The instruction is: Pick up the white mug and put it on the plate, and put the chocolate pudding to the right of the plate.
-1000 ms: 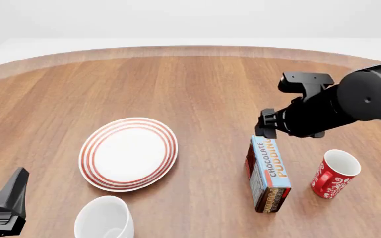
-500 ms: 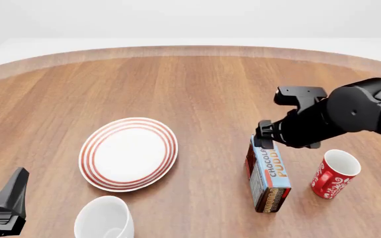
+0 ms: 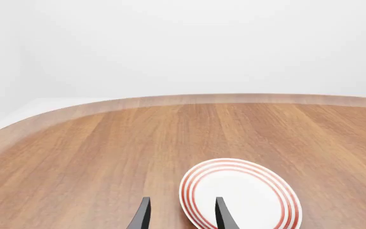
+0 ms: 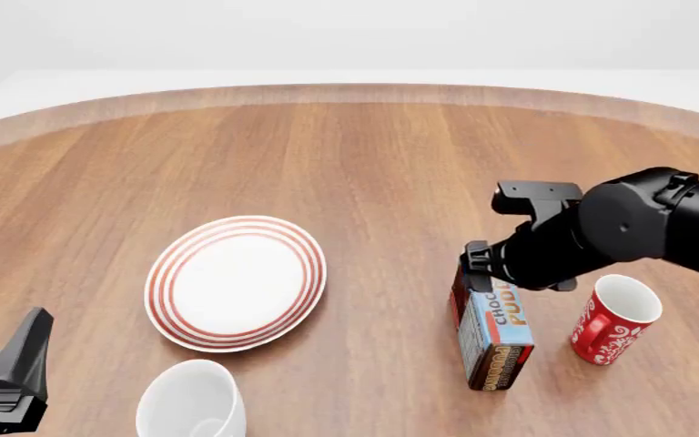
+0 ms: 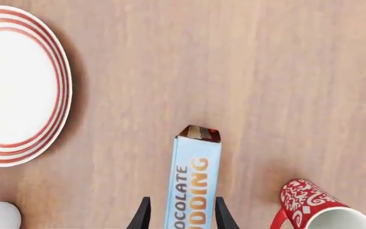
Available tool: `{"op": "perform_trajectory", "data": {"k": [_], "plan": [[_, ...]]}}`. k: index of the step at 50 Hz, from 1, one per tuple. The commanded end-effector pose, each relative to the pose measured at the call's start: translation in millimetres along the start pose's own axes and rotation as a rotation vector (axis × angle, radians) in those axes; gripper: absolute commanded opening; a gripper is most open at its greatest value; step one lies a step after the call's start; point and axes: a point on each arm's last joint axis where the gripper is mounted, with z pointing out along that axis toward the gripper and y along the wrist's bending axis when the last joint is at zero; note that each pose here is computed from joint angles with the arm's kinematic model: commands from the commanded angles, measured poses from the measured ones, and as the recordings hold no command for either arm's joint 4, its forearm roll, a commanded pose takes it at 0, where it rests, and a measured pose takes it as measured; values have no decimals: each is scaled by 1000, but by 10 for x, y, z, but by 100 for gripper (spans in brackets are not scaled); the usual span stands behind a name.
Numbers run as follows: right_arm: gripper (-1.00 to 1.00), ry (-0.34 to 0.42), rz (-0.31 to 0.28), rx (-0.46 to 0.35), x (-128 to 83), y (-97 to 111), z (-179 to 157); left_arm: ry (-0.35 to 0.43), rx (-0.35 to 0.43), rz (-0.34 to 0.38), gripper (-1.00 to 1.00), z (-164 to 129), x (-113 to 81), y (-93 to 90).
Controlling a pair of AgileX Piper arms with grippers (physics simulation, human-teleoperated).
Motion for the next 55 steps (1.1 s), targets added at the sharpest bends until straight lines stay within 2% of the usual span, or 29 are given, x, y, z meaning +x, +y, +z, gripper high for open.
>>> {"op": "perform_trajectory", "data": {"k": [1,51,52,55], "plan": [[100,21,-2,11,60,-45,87,0,0,0,100,0,0,0],[100,92,3,15,266,8,384,0,0,0,100,0,0,0],[-100,92,6,18,266,-9,385,0,0,0,100,0,0,0],[-100,91,10,19,264,-21,373,0,0,0,100,0,0,0]]}}
